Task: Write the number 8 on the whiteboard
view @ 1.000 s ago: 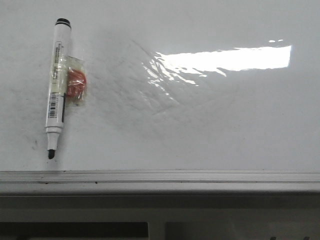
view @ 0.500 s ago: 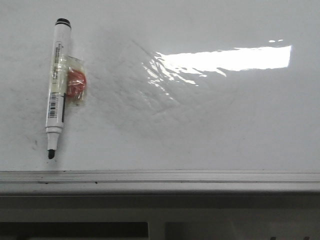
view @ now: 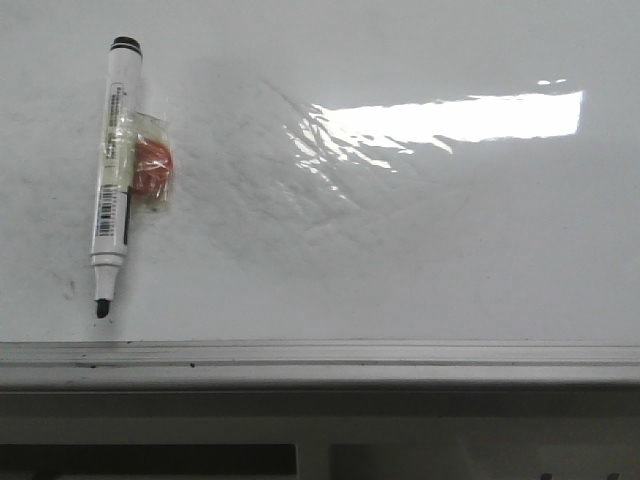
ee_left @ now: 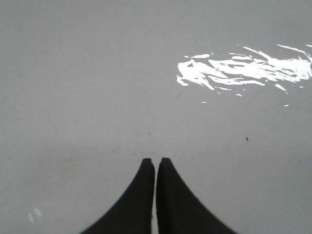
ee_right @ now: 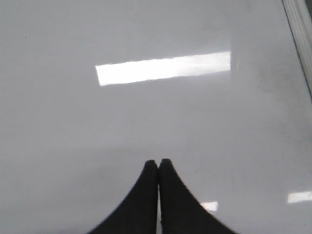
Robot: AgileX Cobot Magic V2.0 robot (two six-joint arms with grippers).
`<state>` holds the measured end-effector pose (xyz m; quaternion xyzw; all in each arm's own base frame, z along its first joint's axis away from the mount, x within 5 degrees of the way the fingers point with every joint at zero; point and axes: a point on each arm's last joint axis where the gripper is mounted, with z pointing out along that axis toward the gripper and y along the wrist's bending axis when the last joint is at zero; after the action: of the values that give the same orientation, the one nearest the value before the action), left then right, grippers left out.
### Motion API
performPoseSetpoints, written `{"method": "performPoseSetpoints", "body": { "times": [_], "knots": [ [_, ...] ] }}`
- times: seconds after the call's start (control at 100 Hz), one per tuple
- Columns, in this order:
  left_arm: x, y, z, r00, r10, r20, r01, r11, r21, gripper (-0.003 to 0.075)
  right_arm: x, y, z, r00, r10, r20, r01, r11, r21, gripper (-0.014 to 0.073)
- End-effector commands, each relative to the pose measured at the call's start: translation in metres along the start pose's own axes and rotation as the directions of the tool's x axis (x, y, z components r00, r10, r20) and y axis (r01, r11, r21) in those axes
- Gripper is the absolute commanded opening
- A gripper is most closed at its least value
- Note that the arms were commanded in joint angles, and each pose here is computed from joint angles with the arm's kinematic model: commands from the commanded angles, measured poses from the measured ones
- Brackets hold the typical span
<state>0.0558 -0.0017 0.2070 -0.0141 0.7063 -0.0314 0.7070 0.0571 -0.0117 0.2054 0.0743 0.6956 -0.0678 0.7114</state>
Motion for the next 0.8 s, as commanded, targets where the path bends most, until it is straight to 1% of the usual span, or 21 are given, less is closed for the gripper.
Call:
{"method": "performPoseSetpoints", "body": {
  "times": [0.0, 0.79],
  "knots": [
    [0.0038, 0.0007, -0.0008, 0.997, -0.016, 0.073, 0.016, 1.0, 0.002, -0.002, -0.0106, -0.0001, 0.001, 0.997, -0.005, 0.079, 0.005, 1.0, 0.004, -0.0063],
    [0.0038, 0.0007, -0.0008, 0.997, -0.016, 0.073, 0.016, 1.0, 0.002, -0.002, -0.0115, 0.0, 0.0009, 0.996, -0.005, 0.089, 0.005, 1.0, 0.003, -0.0063]
  ]
}}
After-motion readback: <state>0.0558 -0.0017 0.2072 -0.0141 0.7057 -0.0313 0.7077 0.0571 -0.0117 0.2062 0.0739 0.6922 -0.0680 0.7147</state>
